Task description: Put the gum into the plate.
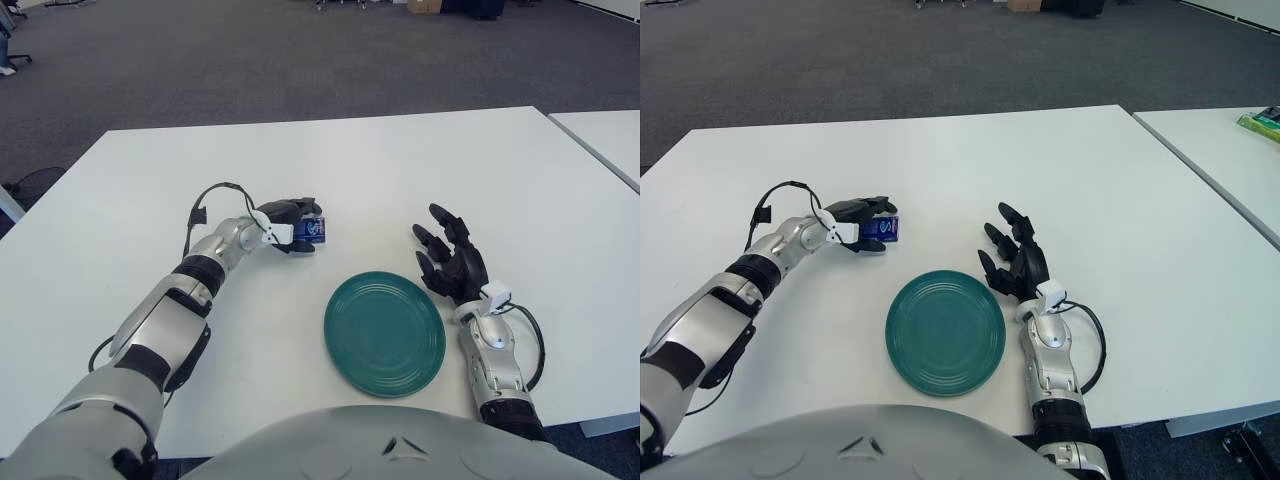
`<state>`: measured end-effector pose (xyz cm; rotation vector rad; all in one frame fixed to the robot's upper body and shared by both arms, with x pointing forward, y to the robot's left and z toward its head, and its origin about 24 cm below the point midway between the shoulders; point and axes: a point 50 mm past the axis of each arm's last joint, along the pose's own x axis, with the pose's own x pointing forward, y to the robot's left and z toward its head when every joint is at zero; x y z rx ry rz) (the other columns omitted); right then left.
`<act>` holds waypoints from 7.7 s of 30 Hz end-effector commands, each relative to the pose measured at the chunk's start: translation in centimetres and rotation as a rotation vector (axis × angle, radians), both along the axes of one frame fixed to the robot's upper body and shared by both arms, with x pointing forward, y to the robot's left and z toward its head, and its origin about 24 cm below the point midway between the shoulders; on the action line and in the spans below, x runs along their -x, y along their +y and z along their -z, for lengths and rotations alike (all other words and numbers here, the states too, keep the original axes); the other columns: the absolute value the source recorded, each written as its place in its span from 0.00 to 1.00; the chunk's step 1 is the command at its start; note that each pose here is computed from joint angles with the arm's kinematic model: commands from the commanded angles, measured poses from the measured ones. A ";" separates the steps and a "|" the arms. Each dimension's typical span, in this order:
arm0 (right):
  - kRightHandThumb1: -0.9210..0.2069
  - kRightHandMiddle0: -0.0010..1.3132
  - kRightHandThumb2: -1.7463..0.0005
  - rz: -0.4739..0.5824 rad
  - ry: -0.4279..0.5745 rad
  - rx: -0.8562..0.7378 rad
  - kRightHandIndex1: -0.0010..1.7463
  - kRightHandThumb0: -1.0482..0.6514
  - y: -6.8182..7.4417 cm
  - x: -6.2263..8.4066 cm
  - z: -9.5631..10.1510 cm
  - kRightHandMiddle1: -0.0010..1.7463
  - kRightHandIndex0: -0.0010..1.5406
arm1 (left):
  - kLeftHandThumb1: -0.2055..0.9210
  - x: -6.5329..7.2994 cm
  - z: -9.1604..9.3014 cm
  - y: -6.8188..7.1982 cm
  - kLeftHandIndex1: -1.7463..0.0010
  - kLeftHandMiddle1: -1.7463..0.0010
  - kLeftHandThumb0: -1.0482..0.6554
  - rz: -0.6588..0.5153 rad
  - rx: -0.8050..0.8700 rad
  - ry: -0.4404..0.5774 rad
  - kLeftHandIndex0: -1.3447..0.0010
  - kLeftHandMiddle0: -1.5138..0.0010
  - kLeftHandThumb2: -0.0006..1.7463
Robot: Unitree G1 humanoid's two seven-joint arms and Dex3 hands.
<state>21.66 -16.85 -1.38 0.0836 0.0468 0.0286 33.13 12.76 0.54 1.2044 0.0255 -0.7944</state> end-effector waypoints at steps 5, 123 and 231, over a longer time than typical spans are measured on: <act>0.31 0.00 0.61 0.037 0.286 -0.044 0.08 0.35 -0.1 4.1 5.2 0.32 0.32 | 1.00 -0.2 0.7 0.6 0.52 1.00 0.00 -0.032 -0.088 0.007 1.00 0.92 0.20; 0.01 0.00 0.72 0.073 0.225 -0.071 0.27 0.30 0.9 3.5 4.4 0.44 0.29 | 0.36 12.8 -10.7 -9.2 0.00 0.00 0.31 0.583 0.272 -0.633 0.48 0.25 0.83; 0.00 0.00 0.69 0.109 0.307 -0.068 0.14 0.27 1.7 3.4 5.4 0.44 0.33 | 1.00 13.1 -5.0 -2.2 1.00 1.00 0.00 -0.565 1.514 0.309 1.00 1.00 0.40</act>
